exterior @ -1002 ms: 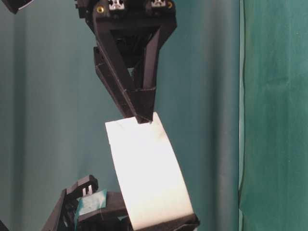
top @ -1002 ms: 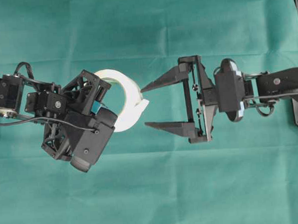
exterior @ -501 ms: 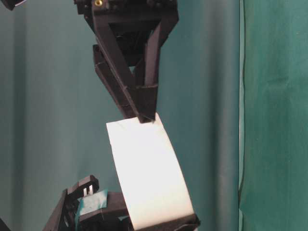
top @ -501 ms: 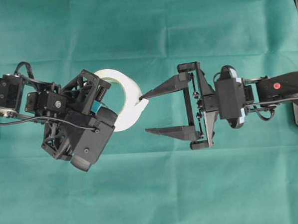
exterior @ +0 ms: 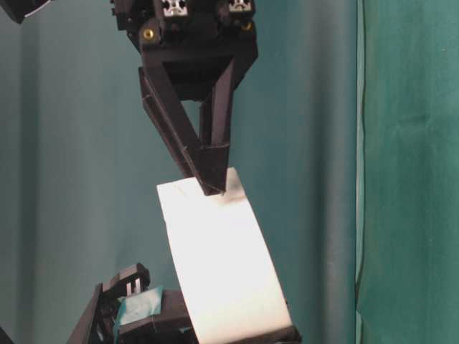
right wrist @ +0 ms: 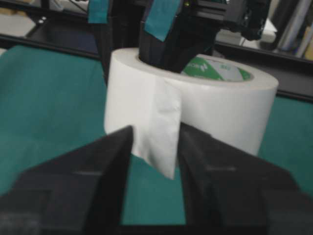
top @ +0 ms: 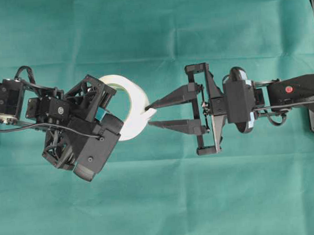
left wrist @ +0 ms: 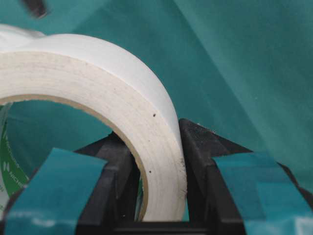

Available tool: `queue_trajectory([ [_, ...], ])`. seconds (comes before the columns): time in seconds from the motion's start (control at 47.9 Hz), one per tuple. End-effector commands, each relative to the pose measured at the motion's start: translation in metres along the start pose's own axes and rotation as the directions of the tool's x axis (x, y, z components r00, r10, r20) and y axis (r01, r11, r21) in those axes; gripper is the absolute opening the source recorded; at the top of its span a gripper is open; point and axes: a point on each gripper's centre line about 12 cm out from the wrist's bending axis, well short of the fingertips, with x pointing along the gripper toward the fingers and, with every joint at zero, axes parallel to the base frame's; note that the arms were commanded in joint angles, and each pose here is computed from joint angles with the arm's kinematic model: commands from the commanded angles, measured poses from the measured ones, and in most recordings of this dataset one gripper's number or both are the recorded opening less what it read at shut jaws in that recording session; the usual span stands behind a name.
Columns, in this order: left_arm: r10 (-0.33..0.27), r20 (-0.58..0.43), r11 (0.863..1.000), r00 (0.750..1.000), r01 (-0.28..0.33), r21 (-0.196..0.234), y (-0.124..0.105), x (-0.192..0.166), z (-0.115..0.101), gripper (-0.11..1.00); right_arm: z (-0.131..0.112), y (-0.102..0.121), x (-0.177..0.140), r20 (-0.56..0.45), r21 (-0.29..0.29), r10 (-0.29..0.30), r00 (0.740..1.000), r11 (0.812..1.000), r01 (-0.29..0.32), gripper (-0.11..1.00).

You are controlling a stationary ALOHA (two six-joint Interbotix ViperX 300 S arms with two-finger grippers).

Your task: Peel off the duct tape with your right arm.

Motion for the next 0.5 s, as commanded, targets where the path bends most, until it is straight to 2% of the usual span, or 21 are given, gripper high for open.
queue_trajectory([
  [0.0,0.027,0.039,1.0,0.999,-0.027,-0.001,0.0055,-0.0129,0.0064,0.21,0.0141,0.0012,0.0031,0.048,-0.004,0.004,0.999,1.0,-0.004,-0.02],
  [0.251,0.029,0.038,1.0,0.999,-0.029,-0.004,0.0064,-0.0129,0.0058,0.21,0.0115,0.0013,0.0019,0.041,-0.005,0.004,0.999,1.0,-0.004,-0.09],
  [0.48,0.021,0.027,1.0,0.999,-0.021,-0.003,0.0054,-0.0083,0.005,0.21,0.0113,0.0013,0.0019,0.04,-0.005,0.004,0.999,1.0,-0.004,-0.09],
])
